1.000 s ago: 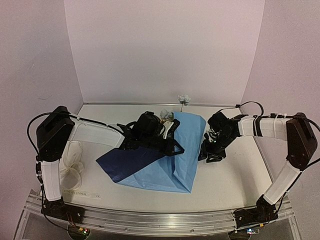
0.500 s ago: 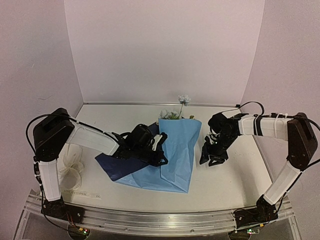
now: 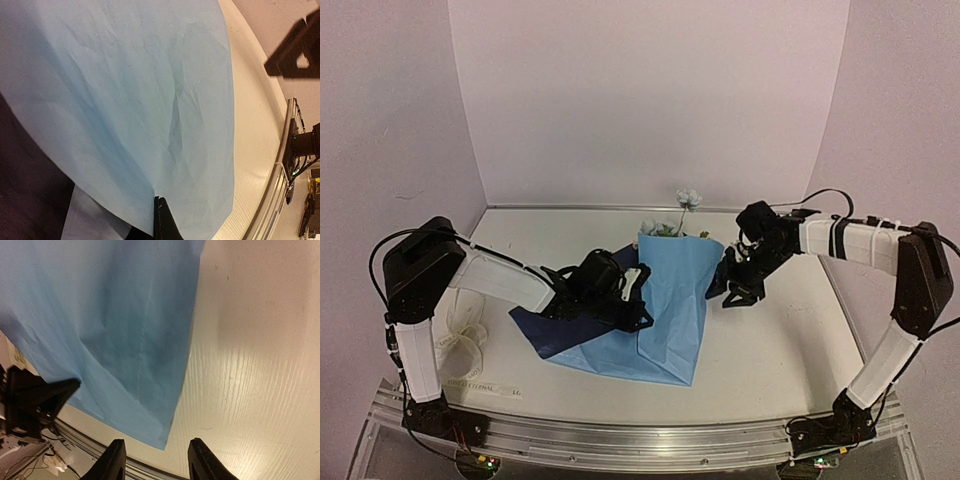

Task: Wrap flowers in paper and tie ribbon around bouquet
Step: Adjust the 2/3-folded wrapping paper at the center of the board.

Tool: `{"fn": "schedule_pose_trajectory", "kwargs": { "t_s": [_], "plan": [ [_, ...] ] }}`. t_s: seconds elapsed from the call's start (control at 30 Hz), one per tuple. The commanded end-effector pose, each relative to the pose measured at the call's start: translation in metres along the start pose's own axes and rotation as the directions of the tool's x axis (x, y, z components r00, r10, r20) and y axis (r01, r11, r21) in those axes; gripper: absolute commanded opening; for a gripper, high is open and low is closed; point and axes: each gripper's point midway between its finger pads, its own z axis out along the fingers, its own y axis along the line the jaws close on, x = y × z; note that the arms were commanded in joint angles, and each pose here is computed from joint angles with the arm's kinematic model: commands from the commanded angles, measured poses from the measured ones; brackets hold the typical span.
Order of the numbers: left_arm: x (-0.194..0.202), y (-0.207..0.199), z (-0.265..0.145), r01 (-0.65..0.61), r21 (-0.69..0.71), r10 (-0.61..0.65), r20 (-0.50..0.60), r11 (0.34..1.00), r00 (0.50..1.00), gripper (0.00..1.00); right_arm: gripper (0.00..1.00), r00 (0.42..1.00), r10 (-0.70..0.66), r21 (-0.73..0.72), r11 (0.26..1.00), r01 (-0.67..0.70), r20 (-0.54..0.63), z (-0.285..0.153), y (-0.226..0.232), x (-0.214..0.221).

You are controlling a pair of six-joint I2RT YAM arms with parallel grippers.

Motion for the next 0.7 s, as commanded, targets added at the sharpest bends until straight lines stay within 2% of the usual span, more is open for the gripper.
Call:
{"fn": "schedule_pose_trajectory", "kwargs": {
  "t_s": [0.0,0.13,0.3,0.47,0.67],
  "plan": [
    [-0.02,-0.01,-0.01,-0.006,0.026,0.004,0.074,1.0,0.997,0.0,0.57,0.989,0.05,-0.053,0.998,-0.043,0.137,-0.014,0.011,-0.069],
    [-0.021,-0.007,-0.011,-0.003,0.014,0.002,0.077,1.0,0.997,0.0,0.71,0.962,0.148,-0.133,0.984,-0.119,0.23,-0.008,0.009,-0.131],
    [-0.023,-0.002,-0.01,0.005,-0.002,-0.005,0.076,1.0,0.997,0.0,0.79,0.933,0.218,-0.161,0.971,-0.177,0.286,-0.007,-0.003,-0.184],
    [-0.026,0.009,-0.007,0.022,-0.039,-0.019,0.066,0.999,0.998,0.0,0.82,0.912,0.283,-0.191,0.953,-0.233,0.297,0.0,-0.019,-0.214],
    [-0.023,0.022,-0.002,0.046,-0.059,-0.043,0.044,0.997,0.998,0.0,0.79,0.899,0.33,-0.252,0.932,-0.261,0.289,0.0,-0.017,-0.224]
  ]
}}
